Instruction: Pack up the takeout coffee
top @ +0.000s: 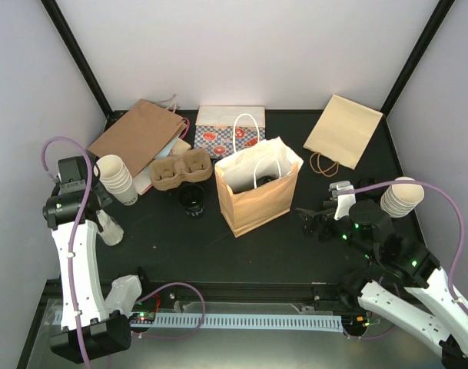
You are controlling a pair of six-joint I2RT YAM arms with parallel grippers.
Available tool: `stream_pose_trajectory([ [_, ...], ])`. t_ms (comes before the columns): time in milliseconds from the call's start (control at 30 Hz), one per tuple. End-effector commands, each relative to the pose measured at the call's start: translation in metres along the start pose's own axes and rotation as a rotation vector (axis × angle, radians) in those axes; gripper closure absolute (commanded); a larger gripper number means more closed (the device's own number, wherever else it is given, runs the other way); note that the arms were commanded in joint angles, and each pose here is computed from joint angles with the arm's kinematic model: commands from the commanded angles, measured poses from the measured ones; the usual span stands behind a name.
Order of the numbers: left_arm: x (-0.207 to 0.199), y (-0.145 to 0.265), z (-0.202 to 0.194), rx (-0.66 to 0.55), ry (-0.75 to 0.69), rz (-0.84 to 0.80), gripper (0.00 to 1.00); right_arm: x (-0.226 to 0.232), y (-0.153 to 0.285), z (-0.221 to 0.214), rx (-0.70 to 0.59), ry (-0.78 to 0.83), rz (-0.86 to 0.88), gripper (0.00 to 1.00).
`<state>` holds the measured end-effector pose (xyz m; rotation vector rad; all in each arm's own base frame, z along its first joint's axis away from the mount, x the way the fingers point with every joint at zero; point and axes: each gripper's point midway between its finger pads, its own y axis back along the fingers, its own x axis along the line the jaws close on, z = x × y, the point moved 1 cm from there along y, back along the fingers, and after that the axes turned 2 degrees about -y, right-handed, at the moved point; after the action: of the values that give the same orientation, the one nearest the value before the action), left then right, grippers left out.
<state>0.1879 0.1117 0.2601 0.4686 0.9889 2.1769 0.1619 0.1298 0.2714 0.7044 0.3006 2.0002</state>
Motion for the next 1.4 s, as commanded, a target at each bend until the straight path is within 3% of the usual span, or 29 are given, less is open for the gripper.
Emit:
stream_pose_trajectory([
  [0,0.006,0.002,0.006,-0.027,0.029,0.029,0.76,0.003,0.0,0.005,-0.022,-0.002,0.014,0.0],
  [667,0.004,-0.005,0.001,-0.007,0.024,0.025,0.78,0.003,-0.001,0.003,-0.015,-0.001,0.017,0.0],
  [933,0.005,0.0,0.004,-0.014,0.021,0.029,0.95,0.003,-0.001,0.003,-0.014,-0.003,0.017,0.0],
  [1367,0.016,0.04,0.022,-0.095,0.031,0.019,0.98,0.004,-0.002,0.002,-0.01,-0.001,0.023,0.0],
])
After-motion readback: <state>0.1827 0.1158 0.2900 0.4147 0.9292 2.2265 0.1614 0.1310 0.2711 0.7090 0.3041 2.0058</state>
